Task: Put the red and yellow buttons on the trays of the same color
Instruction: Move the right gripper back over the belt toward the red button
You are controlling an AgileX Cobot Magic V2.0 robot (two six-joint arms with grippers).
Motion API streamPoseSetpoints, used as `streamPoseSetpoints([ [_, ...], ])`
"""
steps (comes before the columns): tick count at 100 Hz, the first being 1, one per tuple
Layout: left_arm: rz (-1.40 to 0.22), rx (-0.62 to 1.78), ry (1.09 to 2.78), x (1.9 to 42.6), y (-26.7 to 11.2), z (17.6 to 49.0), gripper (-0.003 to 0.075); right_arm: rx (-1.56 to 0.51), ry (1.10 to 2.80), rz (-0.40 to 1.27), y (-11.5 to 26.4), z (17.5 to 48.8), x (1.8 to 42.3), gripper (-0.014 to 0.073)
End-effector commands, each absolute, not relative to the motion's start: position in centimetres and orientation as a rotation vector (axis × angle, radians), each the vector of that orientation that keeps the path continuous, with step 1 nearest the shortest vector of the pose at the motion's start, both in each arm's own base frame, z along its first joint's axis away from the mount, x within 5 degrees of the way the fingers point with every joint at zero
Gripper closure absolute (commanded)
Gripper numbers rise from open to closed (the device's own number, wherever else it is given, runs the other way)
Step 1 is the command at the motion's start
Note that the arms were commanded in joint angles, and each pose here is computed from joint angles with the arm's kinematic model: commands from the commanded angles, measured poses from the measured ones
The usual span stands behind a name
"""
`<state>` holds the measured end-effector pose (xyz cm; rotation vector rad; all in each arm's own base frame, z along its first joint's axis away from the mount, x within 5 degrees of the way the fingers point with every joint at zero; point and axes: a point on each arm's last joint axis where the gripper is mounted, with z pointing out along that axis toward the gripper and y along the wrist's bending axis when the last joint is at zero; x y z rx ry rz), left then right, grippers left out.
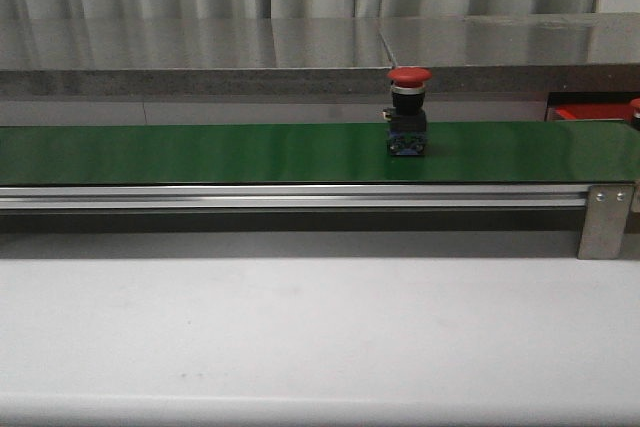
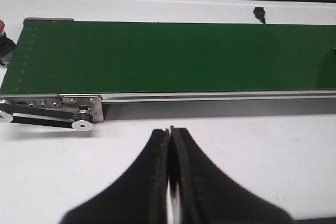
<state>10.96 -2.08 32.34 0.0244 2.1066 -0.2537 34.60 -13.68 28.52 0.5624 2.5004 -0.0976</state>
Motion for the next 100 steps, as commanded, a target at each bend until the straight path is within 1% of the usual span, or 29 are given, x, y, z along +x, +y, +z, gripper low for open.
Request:
streamPoseSetpoints([
  [1, -0.279, 0.001, 2.020, 11.2, -2.1, 33.7, 0.0741, 0.469, 2.406, -0.136, -12.6, 32.4, 33.7, 0.0276],
  [16, -0.279, 0.001, 2.020, 11.2, -2.1, 33.7, 0.0741, 0.375, 2.428, -0.108, -10.0, 33.4, 33.6, 0.0251],
  [25, -0.279, 0.001, 2.020, 11.2, -2.1, 33.7, 0.0741, 0.305, 2.444, -0.078, -8.1, 33.7, 33.8, 0.0200],
  [40, -0.279, 0.001, 2.020, 11.2, -2.1, 33.7, 0.0741, 0.190, 2.449, -0.010, -4.7, 34.4, 34.5, 0.0081],
  [46, -0.279, 0.001, 2.020, 11.2, -2.1, 33.7, 0.0741, 0.154, 2.440, 0.023, -3.4, 34.8, 34.8, 0.0056],
  [62, -0.279, 0.000, 2.018, 11.2, -2.1, 33.7, 0.0741, 0.054, 2.447, 0.114, -0.6, 35.4, 36.1, 0.0050],
  [78, -0.279, 0.000, 2.018, 11.2, -2.1, 33.7, 0.0741, -0.072, 2.488, 0.218, 2.4, 35.1, 37.5, 0.0037],
  [89, -0.279, 0.000, 2.018, 11.2, -2.1, 33.7, 0.0741, -0.150, 2.503, 0.249, 3.9, 35.1, 38.3, 0.0005],
  [100, -0.279, 0.000, 2.018, 11.2, -2.1, 33.7, 0.0741, -0.232, 2.488, 0.280, 5.5, 35.3, 38.8, 0.0004],
])
